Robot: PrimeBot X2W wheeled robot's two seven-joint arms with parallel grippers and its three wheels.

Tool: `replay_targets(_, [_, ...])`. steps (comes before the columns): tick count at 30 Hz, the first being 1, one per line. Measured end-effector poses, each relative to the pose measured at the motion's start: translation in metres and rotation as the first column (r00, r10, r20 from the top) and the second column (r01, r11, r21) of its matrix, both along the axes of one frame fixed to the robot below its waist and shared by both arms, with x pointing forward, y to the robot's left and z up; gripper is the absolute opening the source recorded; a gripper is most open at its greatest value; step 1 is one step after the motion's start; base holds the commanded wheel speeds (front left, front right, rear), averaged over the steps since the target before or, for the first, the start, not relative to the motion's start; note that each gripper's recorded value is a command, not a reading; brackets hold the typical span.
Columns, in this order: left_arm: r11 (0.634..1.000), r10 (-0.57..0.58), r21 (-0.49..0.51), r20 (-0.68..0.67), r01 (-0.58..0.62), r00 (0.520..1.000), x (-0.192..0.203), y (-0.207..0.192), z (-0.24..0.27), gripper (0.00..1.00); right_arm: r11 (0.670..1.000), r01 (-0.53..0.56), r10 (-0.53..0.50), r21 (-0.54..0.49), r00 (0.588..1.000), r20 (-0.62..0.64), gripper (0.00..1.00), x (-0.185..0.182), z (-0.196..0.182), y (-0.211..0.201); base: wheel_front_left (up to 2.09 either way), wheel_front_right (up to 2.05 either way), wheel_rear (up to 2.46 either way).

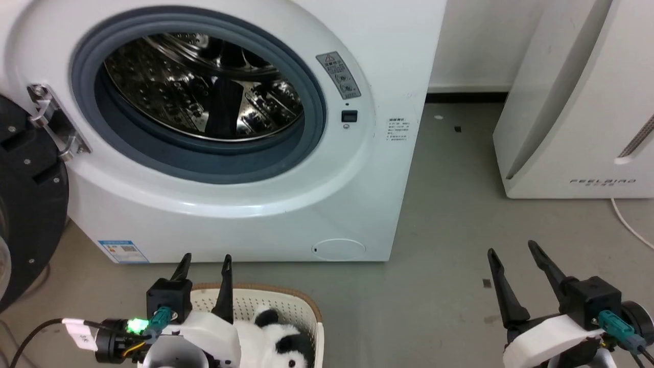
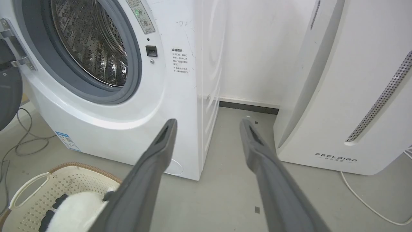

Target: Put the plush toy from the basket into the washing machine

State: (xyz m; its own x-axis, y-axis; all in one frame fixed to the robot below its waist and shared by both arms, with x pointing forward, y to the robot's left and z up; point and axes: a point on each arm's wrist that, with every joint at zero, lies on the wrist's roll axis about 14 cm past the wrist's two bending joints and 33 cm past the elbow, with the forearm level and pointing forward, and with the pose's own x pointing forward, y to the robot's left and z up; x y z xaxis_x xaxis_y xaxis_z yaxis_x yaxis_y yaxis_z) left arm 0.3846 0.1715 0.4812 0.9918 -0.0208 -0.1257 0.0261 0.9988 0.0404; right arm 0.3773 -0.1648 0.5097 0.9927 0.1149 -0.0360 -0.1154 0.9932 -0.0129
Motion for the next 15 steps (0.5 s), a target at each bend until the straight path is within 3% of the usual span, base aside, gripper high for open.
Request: replay_targets(15, [0.999, -0.03, -0.028, -0.195, 0.025, 0.98, 0.029, -0.006, -0.068, 1.0, 1.0, 0.022, -0.022, 0.008, 1.0, -0.022, 1.0, 0.03, -0.018, -0.007, 0.0, 0.0, 0.0])
